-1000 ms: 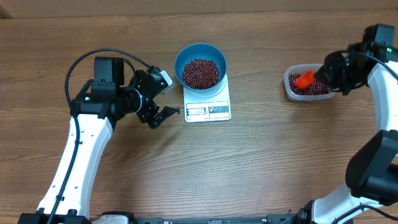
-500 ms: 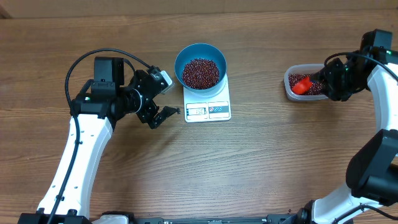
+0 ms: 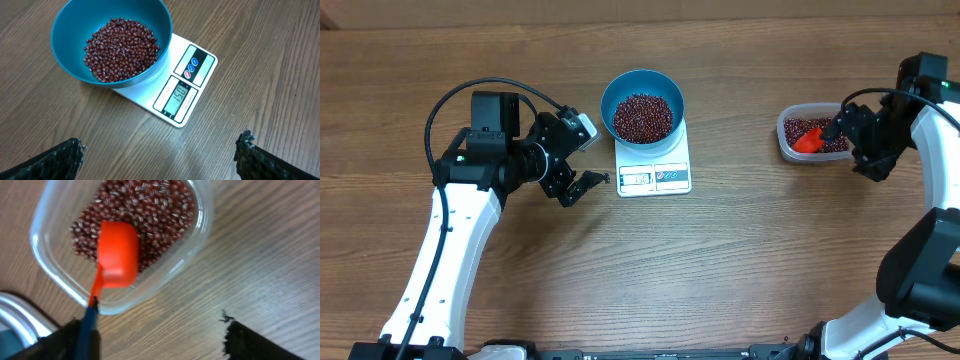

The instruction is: Scoop item into bowl and weigh 150g on scale

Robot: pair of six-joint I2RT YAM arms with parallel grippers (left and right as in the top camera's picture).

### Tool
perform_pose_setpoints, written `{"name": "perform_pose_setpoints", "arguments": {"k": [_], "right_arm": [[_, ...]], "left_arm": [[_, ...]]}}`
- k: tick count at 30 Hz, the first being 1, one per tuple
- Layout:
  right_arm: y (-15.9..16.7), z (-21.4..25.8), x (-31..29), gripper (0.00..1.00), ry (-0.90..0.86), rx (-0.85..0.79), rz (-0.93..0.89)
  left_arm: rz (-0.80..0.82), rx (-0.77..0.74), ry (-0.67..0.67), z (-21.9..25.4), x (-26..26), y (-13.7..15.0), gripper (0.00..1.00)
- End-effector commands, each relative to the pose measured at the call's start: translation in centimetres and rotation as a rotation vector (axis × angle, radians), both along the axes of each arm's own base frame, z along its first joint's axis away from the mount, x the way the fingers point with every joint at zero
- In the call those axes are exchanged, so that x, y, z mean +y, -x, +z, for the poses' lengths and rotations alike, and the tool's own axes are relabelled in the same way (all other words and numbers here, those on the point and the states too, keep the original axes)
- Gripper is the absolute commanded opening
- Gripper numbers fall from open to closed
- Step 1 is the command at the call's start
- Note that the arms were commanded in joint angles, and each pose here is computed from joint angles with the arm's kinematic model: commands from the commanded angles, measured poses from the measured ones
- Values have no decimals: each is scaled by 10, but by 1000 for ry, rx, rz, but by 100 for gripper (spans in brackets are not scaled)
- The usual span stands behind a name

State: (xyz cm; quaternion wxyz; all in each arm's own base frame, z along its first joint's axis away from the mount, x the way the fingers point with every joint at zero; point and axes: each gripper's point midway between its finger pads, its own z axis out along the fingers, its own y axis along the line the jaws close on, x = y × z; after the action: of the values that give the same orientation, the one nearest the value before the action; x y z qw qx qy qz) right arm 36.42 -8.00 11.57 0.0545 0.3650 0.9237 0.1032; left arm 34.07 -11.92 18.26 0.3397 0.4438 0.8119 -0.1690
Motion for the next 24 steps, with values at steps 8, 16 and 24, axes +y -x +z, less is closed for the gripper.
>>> {"name": "perform_pose_setpoints", "arguments": {"k": [8,16,24], "right_arm": [[16,-2,-11,100,76,56,61],[12,-1,-14,100,87,41,60],[-10,42,-5,100,63,-109,137]], "left_arm": [[3,11,19,0,-1,2,100],[3,11,19,0,-1,2,100],[3,11,19,0,-1,2,100]]}}
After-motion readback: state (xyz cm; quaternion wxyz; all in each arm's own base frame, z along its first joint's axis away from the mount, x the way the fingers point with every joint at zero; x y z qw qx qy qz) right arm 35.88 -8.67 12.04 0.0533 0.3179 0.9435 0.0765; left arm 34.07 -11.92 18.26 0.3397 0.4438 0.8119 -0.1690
